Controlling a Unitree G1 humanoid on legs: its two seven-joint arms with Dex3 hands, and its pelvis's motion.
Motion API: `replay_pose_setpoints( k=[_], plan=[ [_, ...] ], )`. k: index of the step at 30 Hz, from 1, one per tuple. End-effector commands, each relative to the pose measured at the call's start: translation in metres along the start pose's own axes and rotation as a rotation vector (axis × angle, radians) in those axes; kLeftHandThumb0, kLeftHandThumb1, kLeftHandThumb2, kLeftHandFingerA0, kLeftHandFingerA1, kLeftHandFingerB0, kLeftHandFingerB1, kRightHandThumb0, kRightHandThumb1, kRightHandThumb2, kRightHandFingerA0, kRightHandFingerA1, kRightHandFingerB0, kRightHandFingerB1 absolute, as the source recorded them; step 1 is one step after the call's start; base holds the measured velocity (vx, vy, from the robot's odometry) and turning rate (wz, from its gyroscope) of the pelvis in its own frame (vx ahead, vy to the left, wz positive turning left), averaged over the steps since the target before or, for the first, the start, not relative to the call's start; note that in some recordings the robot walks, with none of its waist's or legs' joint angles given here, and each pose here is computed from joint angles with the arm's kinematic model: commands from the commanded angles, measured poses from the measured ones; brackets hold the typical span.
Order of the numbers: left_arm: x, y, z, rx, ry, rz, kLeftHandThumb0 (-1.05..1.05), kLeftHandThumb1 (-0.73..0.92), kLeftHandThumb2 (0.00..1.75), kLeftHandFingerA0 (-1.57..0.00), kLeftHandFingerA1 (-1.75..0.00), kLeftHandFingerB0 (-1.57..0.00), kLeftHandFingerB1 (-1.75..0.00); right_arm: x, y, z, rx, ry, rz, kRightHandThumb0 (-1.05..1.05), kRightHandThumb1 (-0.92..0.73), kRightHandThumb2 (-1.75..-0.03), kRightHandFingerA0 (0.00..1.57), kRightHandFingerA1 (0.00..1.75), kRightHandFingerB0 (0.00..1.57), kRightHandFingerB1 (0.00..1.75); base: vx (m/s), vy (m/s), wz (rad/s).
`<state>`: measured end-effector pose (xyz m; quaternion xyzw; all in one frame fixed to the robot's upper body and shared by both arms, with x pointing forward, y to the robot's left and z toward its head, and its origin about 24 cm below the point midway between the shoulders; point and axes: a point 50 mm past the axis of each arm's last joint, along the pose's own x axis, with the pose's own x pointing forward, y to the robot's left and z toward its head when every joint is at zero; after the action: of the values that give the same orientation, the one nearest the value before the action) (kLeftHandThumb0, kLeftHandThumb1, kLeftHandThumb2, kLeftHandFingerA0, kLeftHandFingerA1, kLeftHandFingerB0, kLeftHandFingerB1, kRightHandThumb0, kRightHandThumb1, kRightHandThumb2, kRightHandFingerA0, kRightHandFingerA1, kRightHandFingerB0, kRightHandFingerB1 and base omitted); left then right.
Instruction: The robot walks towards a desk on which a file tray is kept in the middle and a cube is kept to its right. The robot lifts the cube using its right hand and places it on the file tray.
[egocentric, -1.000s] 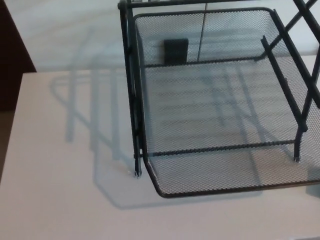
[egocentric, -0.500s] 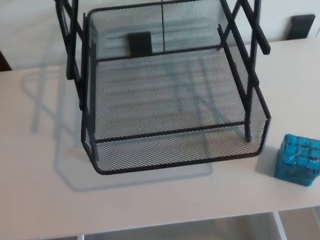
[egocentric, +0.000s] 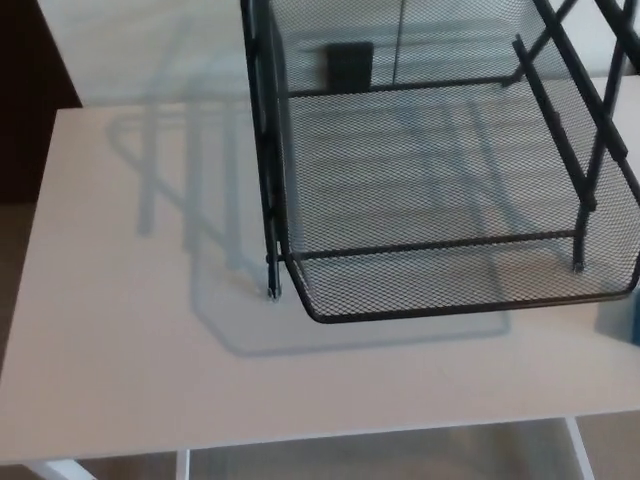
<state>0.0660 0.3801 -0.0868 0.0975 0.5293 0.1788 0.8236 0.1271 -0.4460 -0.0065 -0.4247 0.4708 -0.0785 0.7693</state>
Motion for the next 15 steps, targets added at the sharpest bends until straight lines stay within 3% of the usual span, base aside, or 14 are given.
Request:
replay_pose_setpoints(
  k=[1, 2, 3, 6, 8, 9, 10, 12, 14, 15],
  plan=[
    [-0.001, 0.003, 0.001, -0.025, -0.046, -0.003, -0.71, 0.58, 0.90, -0.07, -0.35, 0.00, -0.13, -0.003, -0.003, -0.002, 0.105, -0.041, 0.009, -0.77, -0.69, -0.62, 0.26, 0.30, 0.05, 0.23, 0.00, -0.016, 0.13],
    [0.000, 0.003, 0.000, -0.038, -0.038, 0.005, -0.71, 0.59, 0.90, -0.01, -0.31, 0.00, -0.12, -0.004, -0.004, -0.002, 0.109, -0.059, 0.011, -0.76, -0.69, -0.62, 0.34, 0.32, 0.04, 0.24, 0.00, 0.000, 0.00],
    [0.000, 0.004, -0.002, -0.008, -0.029, 0.017, -0.73, 0.60, 0.91, -0.02, -0.33, 0.00, -0.12, -0.005, -0.004, 0.000, 0.100, -0.073, 0.013, -0.76, -0.57, -0.94, 0.28, 0.48, 0.00, 0.23, 0.00, 0.000, 0.00],
    [0.001, 0.004, -0.005, -0.006, -0.019, 0.025, -0.73, 0.58, 0.90, -0.10, -0.42, 0.00, -0.12, -0.004, -0.005, 0.002, 0.088, -0.061, 0.016, -0.74, -0.58, -0.95, 0.36, 0.53, 0.00, 0.20, -0.07, -0.091, 0.43],
    [0.000, 0.003, -0.007, -0.047, -0.021, 0.004, -0.74, 0.59, 0.91, -0.01, -0.30, 0.00, -0.11, -0.002, -0.008, 0.005, 0.042, -0.041, -0.004, -0.77, -0.61, -0.92, 0.33, 0.49, 0.00, 0.15, -0.13, -0.123, 0.21],
    [-0.001, 0.003, -0.009, -0.060, -0.025, 0.000, -0.74, 0.59, 0.91, -0.01, -0.30, 0.00, -0.12, -0.002, -0.008, 0.005, 0.072, -0.048, -0.004, -0.71, -0.59, -0.91, 0.43, 0.52, 0.01, 0.21, -0.09, -0.073, -0.17],
    [-0.002, 0.004, -0.011, -0.060, -0.022, 0.005, -0.72, 0.58, 0.90, -0.01, -0.31, 0.00, -0.13, -0.001, -0.006, 0.003, 0.072, -0.043, -0.024, -0.78, -0.60, -0.91, 0.53, 0.54, 0.05, 0.21, 0.00, 0.000, 0.00],
    [-0.003, 0.005, -0.015, -0.067, -0.023, 0.012, -0.72, 0.58, 0.90, -0.01, -0.31, 0.00, -0.13, 0.000, -0.004, 0.002, 0.055, -0.033, -0.038, -0.78, -0.60, -0.91, 0.53, 0.54, 0.05, 0.21, 0.00, 0.000, 0.00],
    [-0.004, 0.007, -0.013, -0.020, -0.045, 0.051, -0.68, 0.57, 0.90, -0.08, -0.46, 0.00, -0.18, -0.001, -0.007, 0.003, 0.060, -0.035, -0.041, -0.77, -0.58, -0.92, 0.39, 0.51, 0.04, 0.20, -0.02, 0.061, -0.02],
    [-0.005, 0.009, -0.013, 0.004, -0.053, 0.069, -0.60, 0.74, 0.66, -0.15, -0.33, -0.04, -0.14, -0.001, -0.007, 0.002, 0.109, -0.025, -0.035, -0.72, -0.55, -0.91, 0.36, 0.52, 0.00, 0.21, -0.03, 0.157, -0.06]
  ],
)
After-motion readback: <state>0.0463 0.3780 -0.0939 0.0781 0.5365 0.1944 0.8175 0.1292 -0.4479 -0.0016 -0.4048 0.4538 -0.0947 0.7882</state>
